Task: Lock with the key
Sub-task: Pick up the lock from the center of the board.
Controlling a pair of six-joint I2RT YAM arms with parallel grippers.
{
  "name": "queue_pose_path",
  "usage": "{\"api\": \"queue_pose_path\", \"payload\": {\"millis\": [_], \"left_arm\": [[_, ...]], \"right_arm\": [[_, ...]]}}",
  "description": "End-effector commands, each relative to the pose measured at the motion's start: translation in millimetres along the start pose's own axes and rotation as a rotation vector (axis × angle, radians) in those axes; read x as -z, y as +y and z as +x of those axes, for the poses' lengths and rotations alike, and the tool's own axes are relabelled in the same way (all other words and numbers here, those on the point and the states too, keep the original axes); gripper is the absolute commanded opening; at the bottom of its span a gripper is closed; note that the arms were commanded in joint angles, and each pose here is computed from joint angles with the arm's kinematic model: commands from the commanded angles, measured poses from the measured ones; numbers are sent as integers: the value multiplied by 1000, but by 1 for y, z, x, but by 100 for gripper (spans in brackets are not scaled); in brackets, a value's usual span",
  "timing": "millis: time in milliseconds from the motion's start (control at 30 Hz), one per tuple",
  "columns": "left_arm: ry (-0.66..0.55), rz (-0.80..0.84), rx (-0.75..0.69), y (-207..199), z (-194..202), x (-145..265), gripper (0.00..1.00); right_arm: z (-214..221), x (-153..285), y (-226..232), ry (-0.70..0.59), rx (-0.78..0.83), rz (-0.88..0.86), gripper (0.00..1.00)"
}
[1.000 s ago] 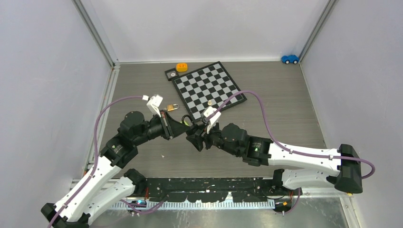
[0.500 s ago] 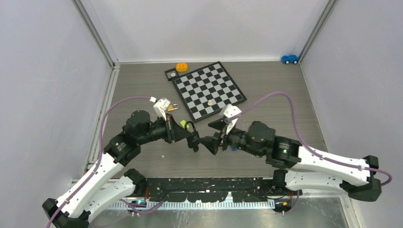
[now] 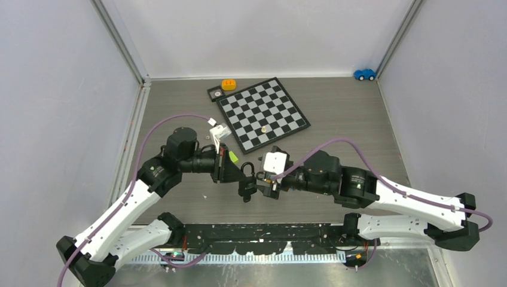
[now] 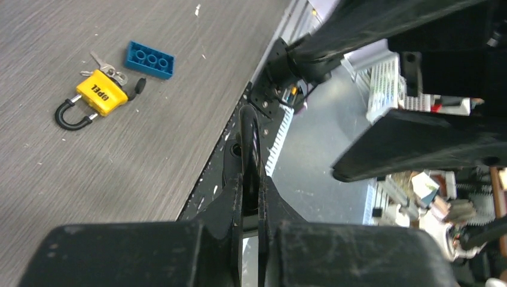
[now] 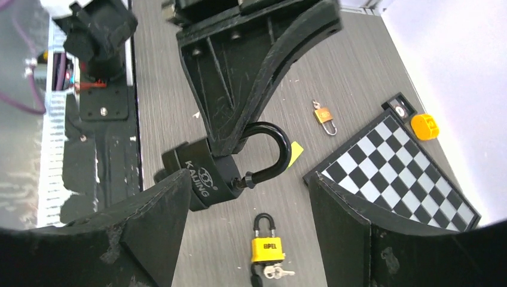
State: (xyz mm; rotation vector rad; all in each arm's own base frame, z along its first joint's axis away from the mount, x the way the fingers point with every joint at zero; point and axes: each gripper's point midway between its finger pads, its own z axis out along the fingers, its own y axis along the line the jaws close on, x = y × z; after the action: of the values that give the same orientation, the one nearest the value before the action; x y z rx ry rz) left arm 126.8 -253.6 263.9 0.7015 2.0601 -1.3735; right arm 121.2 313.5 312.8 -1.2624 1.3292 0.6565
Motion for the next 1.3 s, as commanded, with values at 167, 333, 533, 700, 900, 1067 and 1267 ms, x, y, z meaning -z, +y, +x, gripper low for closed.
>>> {"api": "queue_pose_path", "payload": {"millis": [167, 333, 533, 700, 900, 1067, 1267], "left_arm": [[60, 123, -224, -36, -4, 22, 0], [94, 98, -272, -31, 2, 26, 0], [95, 89, -287, -29, 2, 26, 0], [90, 89, -301, -29, 1, 27, 0], [97, 96, -313, -30, 3, 28, 0], [101, 110, -320, -31, 4, 28, 0], [106, 111, -331, -30, 5, 28, 0]], "right_arm": [[-19, -12, 8, 22, 232, -138, 66], [-21, -18, 4, 63, 226, -151, 64], [-23, -30, 6, 68, 172, -183, 62], [-12, -37, 9, 90, 117, -225, 60], [-7, -43, 9, 83, 37, -301, 58], [-6, -51, 16, 75, 5, -366, 57], [-6, -57, 28, 64, -57, -474, 53]]}}
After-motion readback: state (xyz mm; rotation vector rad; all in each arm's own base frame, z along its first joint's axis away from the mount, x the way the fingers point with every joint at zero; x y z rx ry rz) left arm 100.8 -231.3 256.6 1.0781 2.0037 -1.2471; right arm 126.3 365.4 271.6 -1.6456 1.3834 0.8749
